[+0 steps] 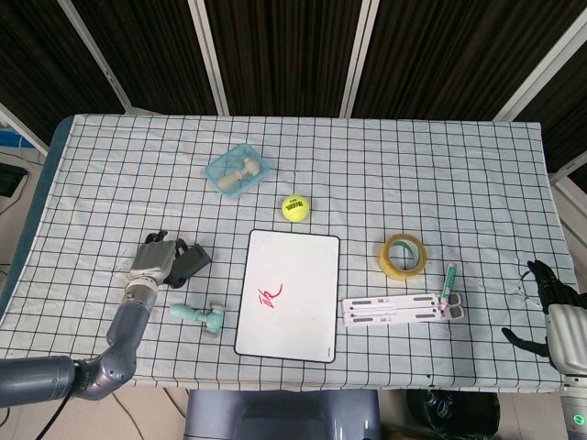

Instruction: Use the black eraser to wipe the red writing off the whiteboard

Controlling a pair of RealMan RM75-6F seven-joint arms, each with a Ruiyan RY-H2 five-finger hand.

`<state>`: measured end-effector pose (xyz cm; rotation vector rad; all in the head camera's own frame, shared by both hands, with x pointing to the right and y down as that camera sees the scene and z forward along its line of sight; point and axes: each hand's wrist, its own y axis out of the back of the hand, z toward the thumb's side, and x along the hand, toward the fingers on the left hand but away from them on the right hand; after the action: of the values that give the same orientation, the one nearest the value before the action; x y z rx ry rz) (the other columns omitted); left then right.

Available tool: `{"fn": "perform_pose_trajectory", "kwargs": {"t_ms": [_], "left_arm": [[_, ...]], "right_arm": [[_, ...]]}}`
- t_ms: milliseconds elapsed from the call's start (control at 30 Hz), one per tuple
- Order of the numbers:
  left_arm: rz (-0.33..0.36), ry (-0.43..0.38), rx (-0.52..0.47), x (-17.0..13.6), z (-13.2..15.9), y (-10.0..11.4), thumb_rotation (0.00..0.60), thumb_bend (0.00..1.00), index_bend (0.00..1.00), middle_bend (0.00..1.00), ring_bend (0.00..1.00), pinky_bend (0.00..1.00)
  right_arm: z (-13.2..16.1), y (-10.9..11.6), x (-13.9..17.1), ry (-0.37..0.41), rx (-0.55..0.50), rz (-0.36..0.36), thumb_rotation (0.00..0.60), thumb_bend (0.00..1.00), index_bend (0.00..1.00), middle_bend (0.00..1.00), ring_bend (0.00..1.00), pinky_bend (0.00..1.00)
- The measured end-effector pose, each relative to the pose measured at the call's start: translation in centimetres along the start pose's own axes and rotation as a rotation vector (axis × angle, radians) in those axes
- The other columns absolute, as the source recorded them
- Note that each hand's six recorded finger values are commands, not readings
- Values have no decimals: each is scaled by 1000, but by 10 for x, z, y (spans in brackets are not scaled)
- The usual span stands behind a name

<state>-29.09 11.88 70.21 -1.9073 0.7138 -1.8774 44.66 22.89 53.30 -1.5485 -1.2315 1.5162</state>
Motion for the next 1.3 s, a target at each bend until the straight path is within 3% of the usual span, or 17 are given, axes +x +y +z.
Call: {"fn": "perform_pose_trajectory", "kwargs": {"t_ms": [300,600,1000,1300], "left_arm": [[45,-61,-14,-17,16,20,600,415,329,435,0,21],[131,-139,93,-26,53,39,600,417,331,434,0,20],[134,-171,135,-26,116,23,600,417,332,434,0,19],[128,-269,192,-28,142,3,600,417,331,427,0,18]], "right_arm": [[1,0,0,2,0,-1,600,78,59,89,193,214],[1,0,0,1,1,-1,600,79,60,89,193,213],[1,-1,0,0,7,-2,600,81,60,90,193,214],[0,0,0,-2,5,-3,600,83,60,89,193,214]]}}
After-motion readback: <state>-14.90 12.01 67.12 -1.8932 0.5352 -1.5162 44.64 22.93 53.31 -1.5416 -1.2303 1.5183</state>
